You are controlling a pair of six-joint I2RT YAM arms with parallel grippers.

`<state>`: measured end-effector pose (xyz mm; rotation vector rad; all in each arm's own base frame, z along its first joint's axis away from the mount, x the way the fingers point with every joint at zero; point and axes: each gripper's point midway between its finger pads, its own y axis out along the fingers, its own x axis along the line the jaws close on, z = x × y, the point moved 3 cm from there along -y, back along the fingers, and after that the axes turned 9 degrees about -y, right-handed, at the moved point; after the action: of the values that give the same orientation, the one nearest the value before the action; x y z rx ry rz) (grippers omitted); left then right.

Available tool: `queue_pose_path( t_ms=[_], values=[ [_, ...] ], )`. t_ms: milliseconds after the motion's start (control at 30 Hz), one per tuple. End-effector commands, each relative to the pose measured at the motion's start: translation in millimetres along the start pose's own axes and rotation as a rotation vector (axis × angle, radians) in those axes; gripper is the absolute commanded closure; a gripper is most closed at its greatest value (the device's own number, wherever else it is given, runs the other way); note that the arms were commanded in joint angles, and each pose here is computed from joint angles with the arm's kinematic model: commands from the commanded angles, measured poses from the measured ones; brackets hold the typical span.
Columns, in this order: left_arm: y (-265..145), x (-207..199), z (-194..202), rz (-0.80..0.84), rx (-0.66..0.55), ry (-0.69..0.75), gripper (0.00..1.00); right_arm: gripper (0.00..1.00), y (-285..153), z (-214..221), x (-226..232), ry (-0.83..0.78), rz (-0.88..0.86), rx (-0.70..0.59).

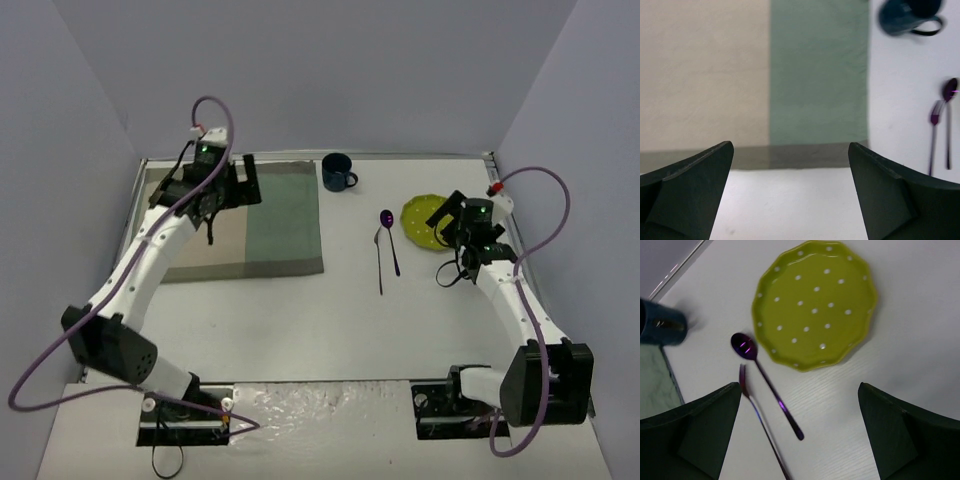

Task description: Set the dinner table for one person

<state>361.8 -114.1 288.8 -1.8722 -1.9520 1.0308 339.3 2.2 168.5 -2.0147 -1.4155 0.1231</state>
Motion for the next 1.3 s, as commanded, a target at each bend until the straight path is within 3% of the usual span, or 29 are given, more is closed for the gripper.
queue_pose_path(
  t_ms=[0, 300, 467, 800, 1000, 1267],
  values=[
    [-18.6, 56.6, 28.5, -0.105, 0.046, 0.001, 0.03, 0.01, 32.6, 10.0, -34.9, 0.186, 0.13, 0.063],
    [-15.3, 102.3, 69.5, -0.154, 0.063, -0.034, 0.03, 0.03, 76.9, 14.1, -61.3, 0.183, 0.278, 0.107],
    [-16.5, 114.3, 68.4, -0.177, 0.06, -0.065, 0.03, 0.06, 100.9, 24.0, -67.2, 0.168, 0.317, 0.138],
    [-14.5, 120.7, 68.1, -0.162, 0.066, -0.108, 0.03, 0.21, 128.8, 43.0, -77.2, 0.137, 0.363, 0.177],
    [-13.7, 123.3, 67.9, -0.16, 0.067, -0.124, 0.03, 0.35, 135.7, 51.3, -78.3, 0.121, 0.362, 0.205],
    [-11.4, 125.3, 68.9, -0.168, 0.071, -0.126, 0.03, 0.71, 139.2, 46.4, -72.4, 0.121, 0.337, 0.205]
  ],
)
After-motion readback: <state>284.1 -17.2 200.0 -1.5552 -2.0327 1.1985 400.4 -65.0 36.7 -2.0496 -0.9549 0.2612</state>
